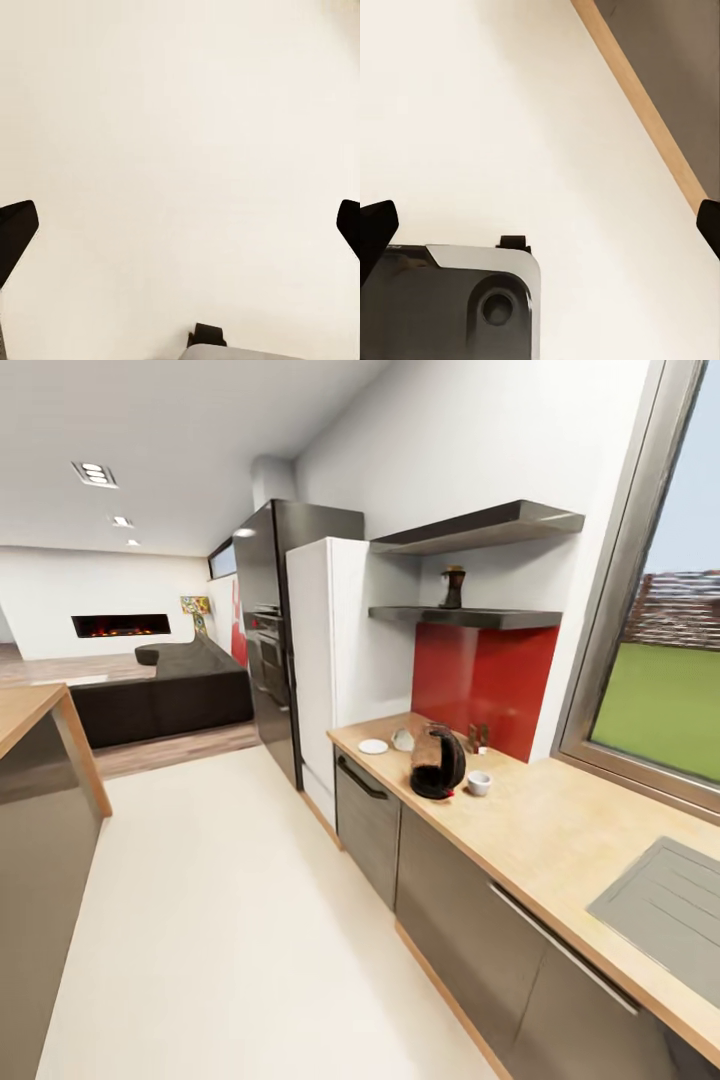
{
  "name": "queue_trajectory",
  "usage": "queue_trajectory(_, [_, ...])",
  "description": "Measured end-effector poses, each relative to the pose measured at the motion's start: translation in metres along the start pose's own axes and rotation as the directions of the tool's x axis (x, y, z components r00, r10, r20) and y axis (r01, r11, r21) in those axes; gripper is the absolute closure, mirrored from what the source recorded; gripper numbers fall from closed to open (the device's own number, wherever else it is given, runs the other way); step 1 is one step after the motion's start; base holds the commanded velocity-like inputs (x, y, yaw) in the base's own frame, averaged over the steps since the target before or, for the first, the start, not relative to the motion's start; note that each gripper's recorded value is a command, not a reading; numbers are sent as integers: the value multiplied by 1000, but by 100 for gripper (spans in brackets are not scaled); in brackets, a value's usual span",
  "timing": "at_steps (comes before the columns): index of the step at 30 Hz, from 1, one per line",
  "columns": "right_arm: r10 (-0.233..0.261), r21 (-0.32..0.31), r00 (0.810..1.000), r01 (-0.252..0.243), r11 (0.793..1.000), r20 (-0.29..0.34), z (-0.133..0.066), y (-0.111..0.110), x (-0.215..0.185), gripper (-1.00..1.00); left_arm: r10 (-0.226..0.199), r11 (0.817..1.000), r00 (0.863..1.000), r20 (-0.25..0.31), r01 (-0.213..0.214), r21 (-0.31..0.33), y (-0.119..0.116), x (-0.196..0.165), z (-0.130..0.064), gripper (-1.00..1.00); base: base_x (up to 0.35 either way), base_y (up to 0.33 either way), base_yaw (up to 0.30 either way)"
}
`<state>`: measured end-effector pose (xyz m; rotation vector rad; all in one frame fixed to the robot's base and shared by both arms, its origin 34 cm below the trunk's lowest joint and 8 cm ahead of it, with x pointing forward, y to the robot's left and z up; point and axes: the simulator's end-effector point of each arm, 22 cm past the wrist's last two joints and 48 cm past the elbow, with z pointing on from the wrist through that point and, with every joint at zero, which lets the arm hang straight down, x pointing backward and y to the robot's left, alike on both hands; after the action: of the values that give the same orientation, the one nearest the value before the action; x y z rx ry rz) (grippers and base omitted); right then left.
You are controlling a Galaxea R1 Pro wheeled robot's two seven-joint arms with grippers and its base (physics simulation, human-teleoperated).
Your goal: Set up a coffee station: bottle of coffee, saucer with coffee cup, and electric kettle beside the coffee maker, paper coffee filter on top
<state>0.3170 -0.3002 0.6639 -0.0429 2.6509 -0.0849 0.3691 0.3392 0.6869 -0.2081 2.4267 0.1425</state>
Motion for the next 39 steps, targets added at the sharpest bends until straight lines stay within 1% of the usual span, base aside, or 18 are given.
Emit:
queue_trajectory(19, [0, 0, 1000, 0, 1000, 0, 0, 0, 0, -100, 0, 1000, 1000, -5, 0, 0, 0, 2, -1, -100, 299, 205, 0])
queue_trajectory(39, [1, 0, 1000, -1, 1000, 0, 0, 0, 0, -100, 1, 1000, 1000, -6, -1, -1, 1, 3, -1, -100, 312, 146, 0])
